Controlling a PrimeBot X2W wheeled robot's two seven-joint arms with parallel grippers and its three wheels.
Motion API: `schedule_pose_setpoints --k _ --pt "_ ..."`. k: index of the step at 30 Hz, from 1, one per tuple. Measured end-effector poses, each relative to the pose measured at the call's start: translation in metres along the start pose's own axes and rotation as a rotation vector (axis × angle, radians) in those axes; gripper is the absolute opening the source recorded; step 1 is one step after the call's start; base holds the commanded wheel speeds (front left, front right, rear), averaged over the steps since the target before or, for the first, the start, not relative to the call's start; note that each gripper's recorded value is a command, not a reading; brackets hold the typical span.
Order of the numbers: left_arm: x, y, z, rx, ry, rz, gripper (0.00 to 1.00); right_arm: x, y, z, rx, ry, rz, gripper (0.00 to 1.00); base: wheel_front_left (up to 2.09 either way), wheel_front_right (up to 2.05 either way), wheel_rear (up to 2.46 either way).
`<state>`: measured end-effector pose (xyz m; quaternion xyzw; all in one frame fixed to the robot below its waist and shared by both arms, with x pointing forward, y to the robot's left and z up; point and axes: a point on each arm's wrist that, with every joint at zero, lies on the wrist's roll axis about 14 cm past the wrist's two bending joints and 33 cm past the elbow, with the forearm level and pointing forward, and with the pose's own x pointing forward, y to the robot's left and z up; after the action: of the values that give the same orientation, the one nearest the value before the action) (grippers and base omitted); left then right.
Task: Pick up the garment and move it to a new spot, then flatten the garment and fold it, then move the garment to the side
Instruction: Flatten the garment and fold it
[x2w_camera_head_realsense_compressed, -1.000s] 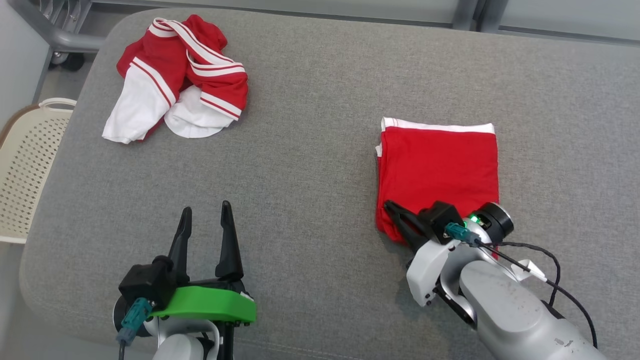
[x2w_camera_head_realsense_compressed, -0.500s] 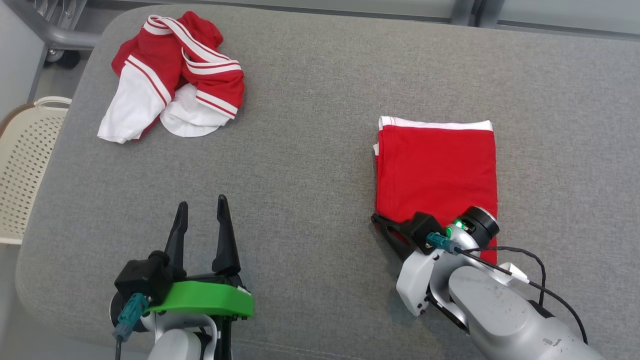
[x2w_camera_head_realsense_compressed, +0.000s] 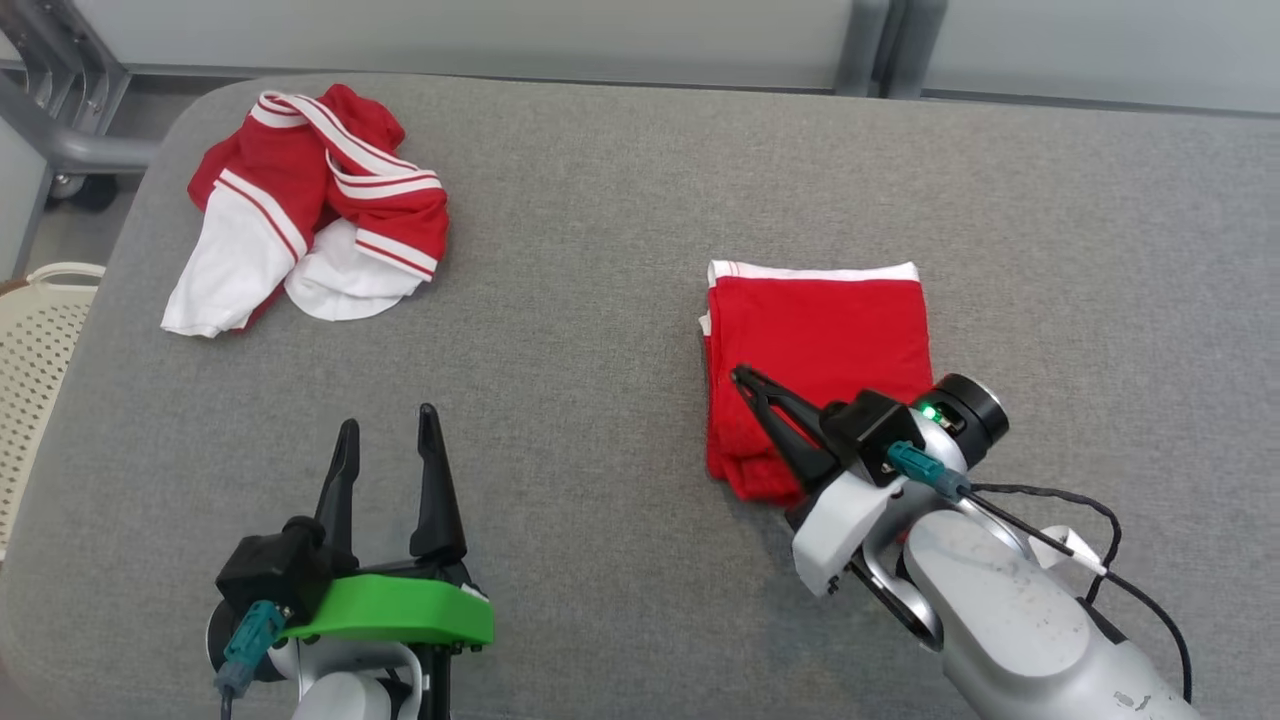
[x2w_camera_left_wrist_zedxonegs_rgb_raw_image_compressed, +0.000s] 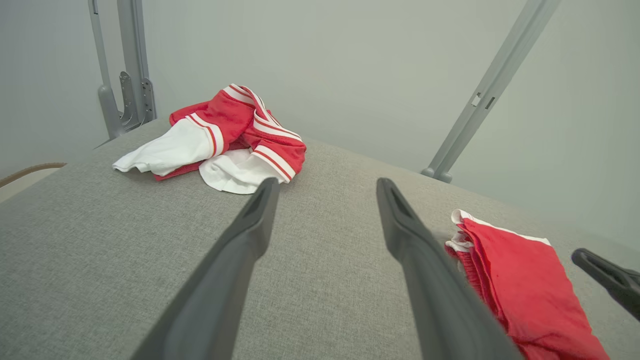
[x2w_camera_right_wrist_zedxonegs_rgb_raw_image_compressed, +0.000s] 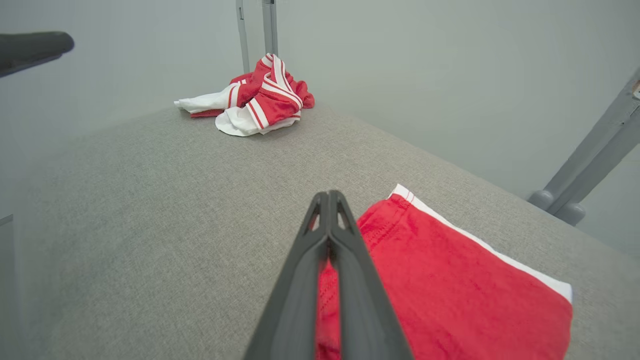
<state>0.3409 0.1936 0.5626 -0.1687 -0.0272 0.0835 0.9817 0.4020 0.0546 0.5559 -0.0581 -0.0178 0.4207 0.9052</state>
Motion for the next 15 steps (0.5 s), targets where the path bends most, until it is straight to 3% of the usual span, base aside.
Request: schedule_pose_setpoints --k 1,2,3,15 --pt "0.000 -0.003 0.001 -0.001 -0.002 -0.010 1.00 -0.003 -0.005 0.004 0.001 -0.012 -0.023 0.39 0.00 0.00 0.00" --pt "-0.001 -0.005 0.001 -0.002 -0.003 -0.022 1.00 -0.007 -0.010 0.008 0.000 -0.021 -0.045 0.85 0.00 0.00 0.00" --pt "-0.002 -0.008 0.000 -0.003 -0.002 -0.030 1.00 -0.010 -0.015 0.013 0.000 -0.034 -0.067 1.00 0.00 0.00 0.00" --pt "-0.007 -0.035 0.002 -0.008 -0.011 -0.113 1.00 -0.079 -0.084 0.032 0.044 -0.100 -0.403 1.00 0.00 0.00 0.00"
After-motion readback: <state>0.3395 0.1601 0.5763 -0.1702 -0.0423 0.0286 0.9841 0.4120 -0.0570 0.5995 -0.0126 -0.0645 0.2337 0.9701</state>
